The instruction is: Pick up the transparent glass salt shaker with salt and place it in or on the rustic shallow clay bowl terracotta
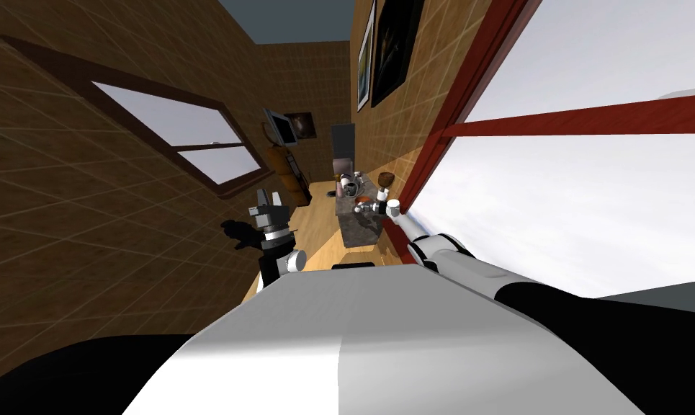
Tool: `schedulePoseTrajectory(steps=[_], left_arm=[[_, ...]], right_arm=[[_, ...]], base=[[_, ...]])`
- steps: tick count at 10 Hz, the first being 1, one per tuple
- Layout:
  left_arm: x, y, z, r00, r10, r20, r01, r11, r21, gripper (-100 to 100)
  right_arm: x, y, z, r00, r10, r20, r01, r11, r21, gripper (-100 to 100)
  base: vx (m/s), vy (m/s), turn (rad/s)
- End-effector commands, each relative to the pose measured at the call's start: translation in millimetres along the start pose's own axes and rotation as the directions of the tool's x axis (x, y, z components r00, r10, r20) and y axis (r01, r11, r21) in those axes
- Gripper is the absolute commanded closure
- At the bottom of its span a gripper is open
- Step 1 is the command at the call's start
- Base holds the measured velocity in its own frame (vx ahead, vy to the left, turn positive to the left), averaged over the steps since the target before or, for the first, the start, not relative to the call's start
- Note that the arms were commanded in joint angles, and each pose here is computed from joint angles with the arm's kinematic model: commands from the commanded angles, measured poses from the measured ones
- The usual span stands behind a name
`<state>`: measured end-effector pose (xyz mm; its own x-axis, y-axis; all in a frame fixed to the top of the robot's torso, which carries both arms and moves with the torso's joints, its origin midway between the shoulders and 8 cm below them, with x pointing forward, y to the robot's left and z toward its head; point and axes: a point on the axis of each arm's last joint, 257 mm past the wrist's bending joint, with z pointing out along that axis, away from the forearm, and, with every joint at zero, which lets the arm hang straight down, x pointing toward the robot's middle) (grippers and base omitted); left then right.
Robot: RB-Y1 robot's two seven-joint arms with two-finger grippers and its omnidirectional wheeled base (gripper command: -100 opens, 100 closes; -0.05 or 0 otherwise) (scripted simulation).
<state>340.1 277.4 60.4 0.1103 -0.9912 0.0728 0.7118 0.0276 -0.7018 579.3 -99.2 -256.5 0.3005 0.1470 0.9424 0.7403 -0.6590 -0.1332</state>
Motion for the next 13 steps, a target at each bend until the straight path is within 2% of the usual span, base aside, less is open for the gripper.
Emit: schedulePoseTrajectory(steps=[1,2,3,4,5,6,7,8,9,10,11,13], left_arm=[[0.0,0.0,0.0,1.0,0.0,0.0,0.0,1.0,0.0,0],[0.0,0.0,0.0,1.0,0.0,0.0,0.0,1.0,0.0,0],[0.0,0.0,0.0,1.0,0.0,0.0,0.0,1.0,0.0,0],[0.0,0.0,0.0,1.0,0.0,0.0,0.0,1.0,0.0,0],[0.0,0.0,0.0,1.0,0.0,0.0,0.0,1.0,0.0,0],[0.0,0.0,0.0,1.0,0.0,0.0,0.0,1.0,0.0,0],[0.0,0.0,0.0,1.0,0.0,0.0,0.0,1.0,0.0,0],[0.0,0.0,0.0,1.0,0.0,0.0,0.0,1.0,0.0,0],[0.0,0.0,0.0,1.0,0.0,0.0,0.0,1.0,0.0,0],[0.0,0.0,0.0,1.0,0.0,0.0,0.0,1.0,0.0,0],[0.0,0.0,0.0,1.0,0.0,0.0,0.0,1.0,0.0,0],[0.0,0.0,0.0,1.0,0.0,0.0,0.0,1.0,0.0,0]], right_arm=[[5.6,-7.7,-2.3,1.0,-0.001,-0.016,0.002,0.999,0.033,100],[5.7,-16.5,-6.4,0.999,-0.033,-0.012,0.034,0.997,0.076,100],[9.9,-17.7,-6.6,0.999,-0.018,-0.027,0.02,0.997,0.081,100],[9.8,-26.3,-11.2,0.999,-0.047,-0.026,0.05,0.991,0.123,100],[13.6,-27.3,-11.5,0.999,-0.034,-0.039,0.038,0.991,0.126,100],[13.4,-35.4,-16.5,0.997,-0.06,-0.04,0.066,0.984,0.166,100],[16.9,-36.3,-16.8,0.997,-0.048,-0.052,0.056,0.984,0.169,100],[16.9,-43.9,-22.2,0.996,-0.072,-0.055,0.082,0.975,0.206,100],[19.9,-44.6,-22.5,0.996,-0.062,-0.065,0.074,0.975,0.208,100],[20.8,-51.7,-28.3,0.994,-0.08,-0.073,0.095,0.965,0.243,100],[22.6,-52.0,-28.5,0.994,-0.074,-0.079,0.091,0.965,0.244,100],[22.6,-63.5,-40.6,0.99,-0.108,-0.091,0.131,0.944,0.302,100]], base=[[0.072,-0.007,-0.041],[0.076,-0.008,-0.08],[0.061,-0.005,-0.045],[0.092,-0.01,-0.062],[0.08,-0.009,-0.045],[0.088,-0.016,-0.064],[0.075,-0.009,-0.046],[0.09,0.0,-0.074],[0.083,0.001,-0.04],[0.1,0.002,-0.062],[0.088,-0.004,-0.034],[0.132,-0.003,-0.07]])
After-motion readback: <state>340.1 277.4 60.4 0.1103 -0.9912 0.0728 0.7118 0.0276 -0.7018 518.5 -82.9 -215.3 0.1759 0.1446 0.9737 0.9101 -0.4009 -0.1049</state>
